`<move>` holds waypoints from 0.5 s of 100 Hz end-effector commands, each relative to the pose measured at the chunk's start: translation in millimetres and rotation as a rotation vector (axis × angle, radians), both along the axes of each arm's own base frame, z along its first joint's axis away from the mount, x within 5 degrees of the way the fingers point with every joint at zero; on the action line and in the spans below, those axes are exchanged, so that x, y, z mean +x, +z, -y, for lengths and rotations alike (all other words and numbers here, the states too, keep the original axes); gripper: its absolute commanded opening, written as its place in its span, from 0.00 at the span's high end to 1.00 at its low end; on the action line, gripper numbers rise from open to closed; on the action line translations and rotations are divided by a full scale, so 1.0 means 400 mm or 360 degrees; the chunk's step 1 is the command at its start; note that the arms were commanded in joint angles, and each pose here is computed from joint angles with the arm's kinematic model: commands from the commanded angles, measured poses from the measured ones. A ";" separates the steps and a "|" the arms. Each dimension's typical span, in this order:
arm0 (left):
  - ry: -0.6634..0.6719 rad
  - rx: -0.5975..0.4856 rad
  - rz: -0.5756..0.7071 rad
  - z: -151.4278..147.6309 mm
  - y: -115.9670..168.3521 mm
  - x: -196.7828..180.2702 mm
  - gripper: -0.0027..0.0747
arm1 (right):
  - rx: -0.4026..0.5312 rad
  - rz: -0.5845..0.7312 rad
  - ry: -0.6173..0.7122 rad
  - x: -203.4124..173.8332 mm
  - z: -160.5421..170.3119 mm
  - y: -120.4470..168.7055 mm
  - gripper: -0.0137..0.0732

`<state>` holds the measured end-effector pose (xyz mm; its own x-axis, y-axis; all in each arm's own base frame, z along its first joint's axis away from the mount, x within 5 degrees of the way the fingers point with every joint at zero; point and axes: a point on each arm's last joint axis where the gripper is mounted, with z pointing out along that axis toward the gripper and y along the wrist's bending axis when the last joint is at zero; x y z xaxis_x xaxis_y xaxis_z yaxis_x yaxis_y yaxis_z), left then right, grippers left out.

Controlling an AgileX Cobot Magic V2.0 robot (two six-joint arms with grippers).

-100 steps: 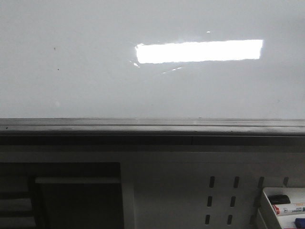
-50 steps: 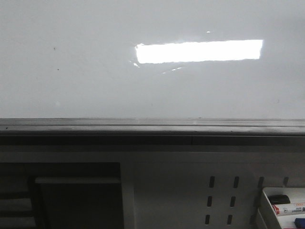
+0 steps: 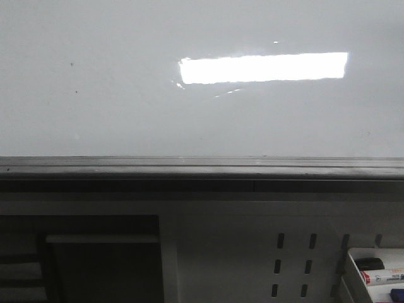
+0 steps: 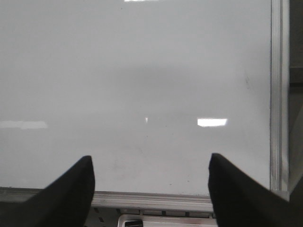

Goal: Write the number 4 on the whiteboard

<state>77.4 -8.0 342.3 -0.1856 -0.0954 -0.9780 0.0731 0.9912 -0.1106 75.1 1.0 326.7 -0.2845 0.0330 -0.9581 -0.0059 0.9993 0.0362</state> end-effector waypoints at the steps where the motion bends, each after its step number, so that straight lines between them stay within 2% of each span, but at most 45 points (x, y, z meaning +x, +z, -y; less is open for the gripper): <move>1: 0.0007 -0.0048 0.0100 0.001 0.028 0.019 0.33 | 0.0002 0.0173 0.0006 0.006 -0.001 0.045 0.32; 19: -0.0013 0.0062 -0.0114 0.003 -0.008 0.099 0.33 | 0.0002 0.0173 0.0006 0.006 -0.001 0.045 0.32; 38: -0.0037 0.0034 -0.0364 0.013 -0.063 0.199 0.33 | 0.0002 0.0167 0.0006 0.006 -0.001 0.045 0.32; 50: -0.0063 0.0011 -0.0393 0.028 -0.088 0.252 0.33 | 0.0002 0.0164 0.0006 0.006 -0.001 0.044 0.32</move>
<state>162.6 -15.1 297.0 -0.5107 -0.0539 -0.8581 0.0732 0.9917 -0.1059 75.2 1.0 327.1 -0.2809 0.0362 -0.9591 -0.0061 0.9992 0.0394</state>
